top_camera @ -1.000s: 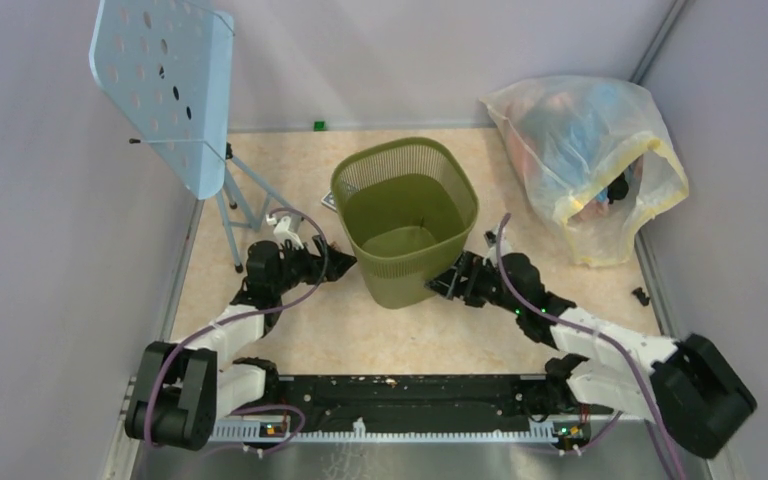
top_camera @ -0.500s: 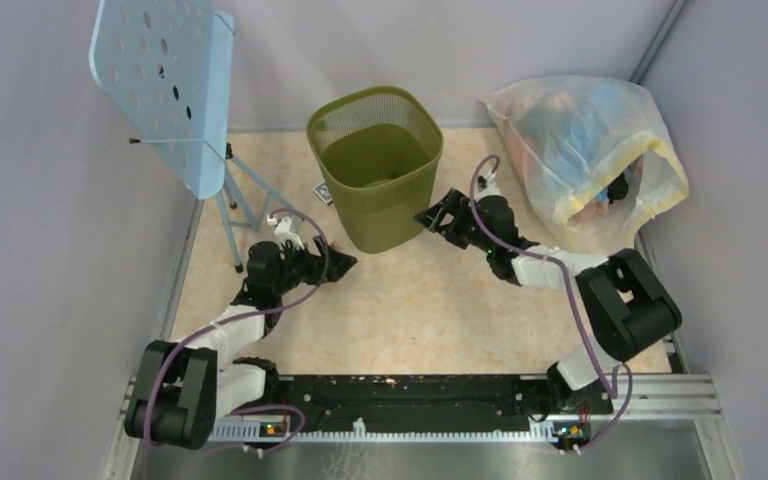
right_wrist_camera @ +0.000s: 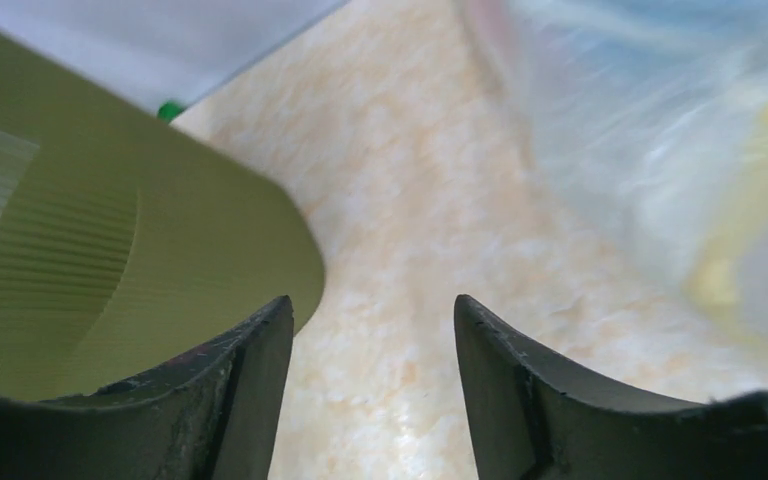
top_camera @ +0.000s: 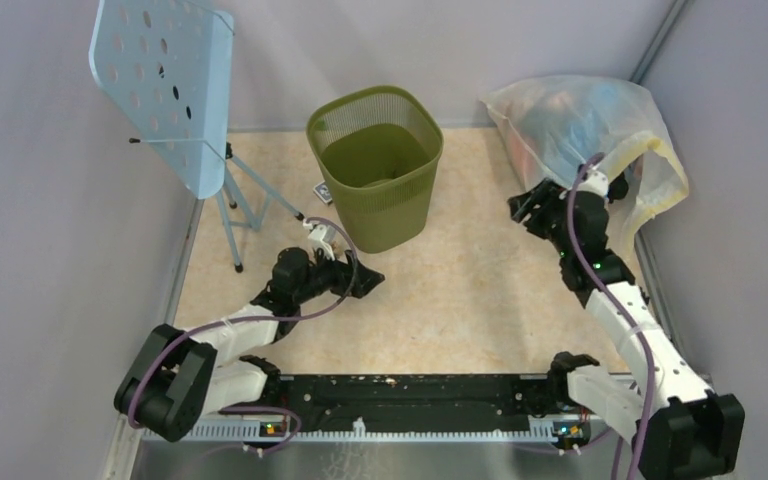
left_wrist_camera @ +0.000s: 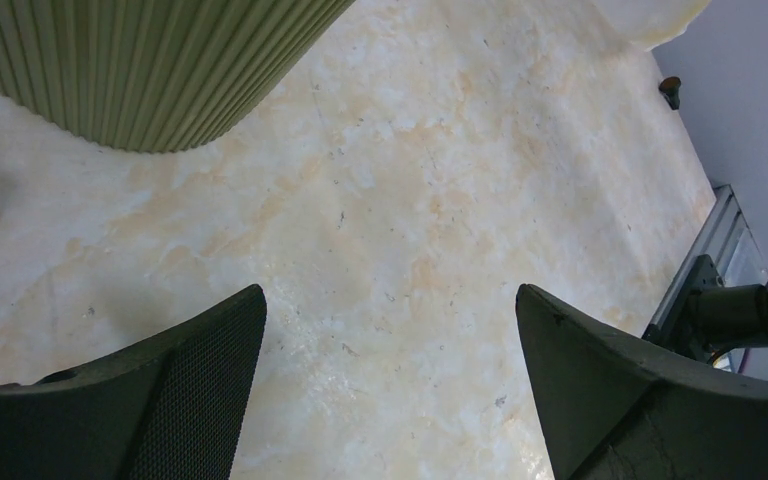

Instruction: Put the trash bags into the trash bin

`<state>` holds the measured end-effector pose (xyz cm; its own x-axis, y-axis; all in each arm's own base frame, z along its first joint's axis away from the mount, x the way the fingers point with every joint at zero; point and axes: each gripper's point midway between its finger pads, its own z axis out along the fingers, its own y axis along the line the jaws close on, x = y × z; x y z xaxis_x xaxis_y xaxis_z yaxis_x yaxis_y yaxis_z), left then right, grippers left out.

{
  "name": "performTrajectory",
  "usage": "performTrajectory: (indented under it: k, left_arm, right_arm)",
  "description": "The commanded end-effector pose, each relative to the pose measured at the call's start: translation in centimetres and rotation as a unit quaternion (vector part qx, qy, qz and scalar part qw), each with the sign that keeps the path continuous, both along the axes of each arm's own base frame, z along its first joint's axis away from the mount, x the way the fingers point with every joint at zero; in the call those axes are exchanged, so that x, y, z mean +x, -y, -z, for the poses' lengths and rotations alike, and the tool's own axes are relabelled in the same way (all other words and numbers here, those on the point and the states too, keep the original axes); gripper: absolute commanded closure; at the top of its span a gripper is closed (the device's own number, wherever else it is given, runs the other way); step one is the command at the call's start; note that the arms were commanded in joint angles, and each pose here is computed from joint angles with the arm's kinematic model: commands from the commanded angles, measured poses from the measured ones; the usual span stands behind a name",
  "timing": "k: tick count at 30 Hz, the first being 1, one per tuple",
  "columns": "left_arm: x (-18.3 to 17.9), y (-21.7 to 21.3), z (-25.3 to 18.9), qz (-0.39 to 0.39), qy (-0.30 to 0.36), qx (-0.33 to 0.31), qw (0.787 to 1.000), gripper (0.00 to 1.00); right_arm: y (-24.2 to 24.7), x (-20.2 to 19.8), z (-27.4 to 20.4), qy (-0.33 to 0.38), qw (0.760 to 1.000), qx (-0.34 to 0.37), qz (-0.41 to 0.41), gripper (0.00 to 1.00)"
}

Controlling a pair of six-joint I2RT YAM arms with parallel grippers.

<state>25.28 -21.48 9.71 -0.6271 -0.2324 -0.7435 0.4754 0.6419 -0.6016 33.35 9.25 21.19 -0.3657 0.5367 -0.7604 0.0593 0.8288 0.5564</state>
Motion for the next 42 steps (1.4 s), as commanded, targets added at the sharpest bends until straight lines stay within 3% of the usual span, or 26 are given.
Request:
performTrajectory:
  k: [1, 9, 15, 20, 25, 29, 32, 37, 42]
  left_arm:
    - [1.4, 0.5, -2.4, -0.006, 0.055, 0.002, 0.998, 0.01]
    - [0.7, 1.1, -3.0, 0.015, 0.067, -0.003, 0.998, 0.01]
    - [0.4, 1.4, -3.3, 0.022, 0.066, -0.007, 0.998, 0.01]
    - [0.4, 1.4, -3.4, 0.021, 0.067, -0.008, 0.998, 0.01]
    - [0.4, 1.4, -3.4, 0.021, 0.063, -0.004, 0.998, 0.01]
    - [0.5, 1.2, -3.5, 0.015, 0.068, -0.002, 0.998, 0.01]
    - [0.8, 1.1, -3.1, 0.011, 0.062, 0.007, 0.998, 0.01]
    - [0.8, 1.1, -2.8, 0.012, 0.057, 0.011, 0.998, 0.01]
    - [1.2, 1.0, -2.1, 0.007, 0.045, 0.025, 0.999, 0.01]
  right_arm:
    - [5.3, -0.7, -2.2, -0.008, 0.996, -0.055, 0.065, 0.42]
    - [13.9, -1.6, -3.7, 0.008, 0.975, -0.005, 0.22, 0.55]
    - [17.9, -1.4, -1.0, 0.007, 0.951, 0.103, 0.292, 0.6]
    - [19.1, 0.0, 1.5, 0.012, 0.925, 0.193, 0.328, 0.57]
    - [21.1, 1.1, 2.3, 0.035, 0.895, 0.233, 0.379, 0.56]
    - [22.2, 2.0, 3.0, 0.052, 0.869, 0.278, 0.406, 0.4]
    - [23.0, 2.6, 3.0, 0.068, 0.851, 0.307, 0.421, 0.39]
    - [23.7, 5.0, 3.3, 0.071, 0.833, 0.35, 0.423, 0.38]
    - [23.0, 8.3, 2.1, 0.065, 0.847, 0.363, 0.384, 0.29]
